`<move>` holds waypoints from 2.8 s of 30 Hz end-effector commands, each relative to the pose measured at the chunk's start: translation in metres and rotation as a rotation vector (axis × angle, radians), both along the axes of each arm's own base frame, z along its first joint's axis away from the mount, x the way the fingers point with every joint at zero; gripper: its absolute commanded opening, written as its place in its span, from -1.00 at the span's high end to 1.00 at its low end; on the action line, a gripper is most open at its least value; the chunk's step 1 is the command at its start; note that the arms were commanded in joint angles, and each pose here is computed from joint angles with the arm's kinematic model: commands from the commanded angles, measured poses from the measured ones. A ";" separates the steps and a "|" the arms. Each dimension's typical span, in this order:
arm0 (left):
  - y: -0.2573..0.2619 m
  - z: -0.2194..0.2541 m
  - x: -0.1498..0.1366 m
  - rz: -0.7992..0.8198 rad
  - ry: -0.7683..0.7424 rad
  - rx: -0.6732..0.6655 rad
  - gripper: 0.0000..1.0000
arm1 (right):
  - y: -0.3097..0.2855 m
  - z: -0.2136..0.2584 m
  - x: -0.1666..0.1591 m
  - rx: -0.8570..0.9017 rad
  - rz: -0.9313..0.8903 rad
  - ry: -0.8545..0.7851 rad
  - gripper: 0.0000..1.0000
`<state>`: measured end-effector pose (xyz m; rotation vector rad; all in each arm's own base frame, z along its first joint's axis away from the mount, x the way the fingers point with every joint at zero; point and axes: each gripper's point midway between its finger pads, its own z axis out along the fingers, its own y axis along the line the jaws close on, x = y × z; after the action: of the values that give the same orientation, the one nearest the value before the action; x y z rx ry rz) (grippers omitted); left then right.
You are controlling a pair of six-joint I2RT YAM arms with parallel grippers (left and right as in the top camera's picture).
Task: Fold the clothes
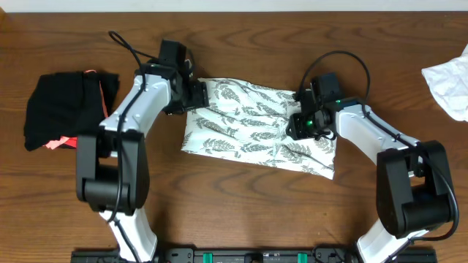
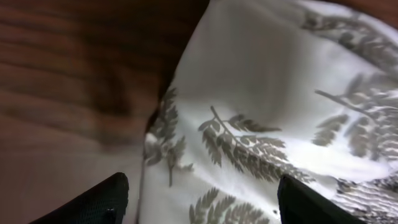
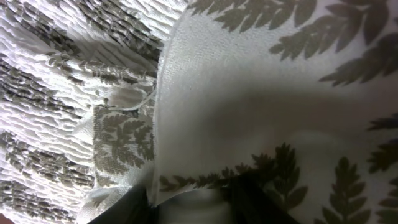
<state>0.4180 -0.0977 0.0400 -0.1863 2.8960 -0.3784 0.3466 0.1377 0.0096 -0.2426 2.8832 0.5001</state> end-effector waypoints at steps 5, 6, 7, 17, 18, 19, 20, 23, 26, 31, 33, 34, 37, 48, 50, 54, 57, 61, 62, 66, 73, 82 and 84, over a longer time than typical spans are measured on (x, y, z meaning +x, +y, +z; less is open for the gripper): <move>0.018 -0.025 -0.001 -0.032 0.060 -0.108 -0.56 | -0.005 -0.042 -0.032 -0.042 0.020 0.138 0.25; 0.016 -0.028 -0.003 -0.043 0.072 -0.140 -0.56 | -0.005 -0.042 -0.032 -0.042 0.020 0.138 0.25; 0.013 -0.029 -0.006 -0.057 0.083 -0.174 -0.57 | -0.005 -0.042 -0.032 -0.042 0.020 0.138 0.25; -0.027 -0.057 -0.052 -0.167 0.292 -0.382 -0.56 | -0.005 -0.042 -0.032 -0.042 0.020 0.138 0.25; -0.032 -0.057 -0.056 -0.187 0.302 -0.412 -0.56 | -0.005 -0.042 -0.032 -0.042 0.020 0.138 0.25; -0.033 -0.057 -0.058 -0.192 0.309 -0.421 -0.55 | -0.005 -0.042 -0.032 -0.042 0.020 0.138 0.25; -0.033 -0.057 -0.059 -0.194 0.312 -0.421 -0.54 | -0.005 -0.042 -0.032 -0.042 0.020 0.138 0.25; -0.033 -0.057 -0.059 -0.209 0.304 -0.420 -0.31 | -0.005 -0.042 -0.032 -0.042 0.020 0.138 0.25; -0.031 -0.057 -0.056 -0.214 0.290 -0.419 0.30 | -0.005 -0.042 -0.032 -0.043 0.020 0.139 0.26; -0.023 -0.055 -0.048 -0.201 0.257 -0.417 0.89 | -0.005 -0.042 -0.033 -0.043 0.020 0.139 0.26; -0.017 -0.050 -0.045 -0.184 0.242 -0.418 0.88 | -0.005 -0.042 -0.032 -0.042 0.020 0.138 0.26; -0.012 -0.047 -0.043 -0.165 0.237 -0.413 0.88 | -0.005 -0.042 -0.032 -0.042 0.020 0.138 0.26; 0.010 -0.036 -0.037 -0.110 0.215 -0.367 0.88 | -0.004 -0.041 -0.033 -0.042 0.022 0.138 0.27; 0.051 0.023 -0.026 -0.044 0.065 -0.293 0.89 | 0.043 -0.033 -0.033 -0.011 0.086 0.094 0.17; 0.051 0.029 -0.027 -0.045 0.057 -0.292 0.88 | 0.052 -0.030 -0.030 -0.001 0.088 0.078 0.20; 0.050 0.045 -0.036 -0.046 0.058 -0.292 0.88 | 0.074 -0.024 -0.027 0.033 0.085 0.051 0.22; 0.049 0.059 -0.041 -0.047 0.046 -0.290 0.88 | 0.089 -0.021 -0.029 0.062 0.101 0.039 0.15; 0.050 0.079 -0.044 -0.053 0.002 -0.279 0.88 | 0.104 -0.011 -0.025 0.091 0.130 0.015 -0.01; 0.052 0.082 -0.045 -0.051 -0.007 -0.257 0.88 | 0.106 -0.004 -0.022 0.097 0.137 0.003 -0.01; 0.070 0.091 -0.049 -0.034 -0.038 -0.103 0.88 | 0.104 0.038 -0.003 0.096 0.156 -0.075 -0.04; 0.099 0.106 -0.051 0.045 -0.081 0.067 0.88 | 0.062 0.121 0.026 0.088 0.080 -0.237 -0.11; 0.107 0.106 -0.051 0.052 -0.077 0.148 0.88 | -0.027 0.167 0.015 0.054 -0.101 -0.257 -0.12; 0.097 0.109 -0.051 0.029 -0.078 0.165 0.88 | -0.041 0.167 0.010 0.042 -0.130 -0.233 -0.11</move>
<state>0.3661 0.0049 0.1389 -0.2032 2.8449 -0.1914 0.3556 0.1105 0.1682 -0.1044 2.6574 0.4997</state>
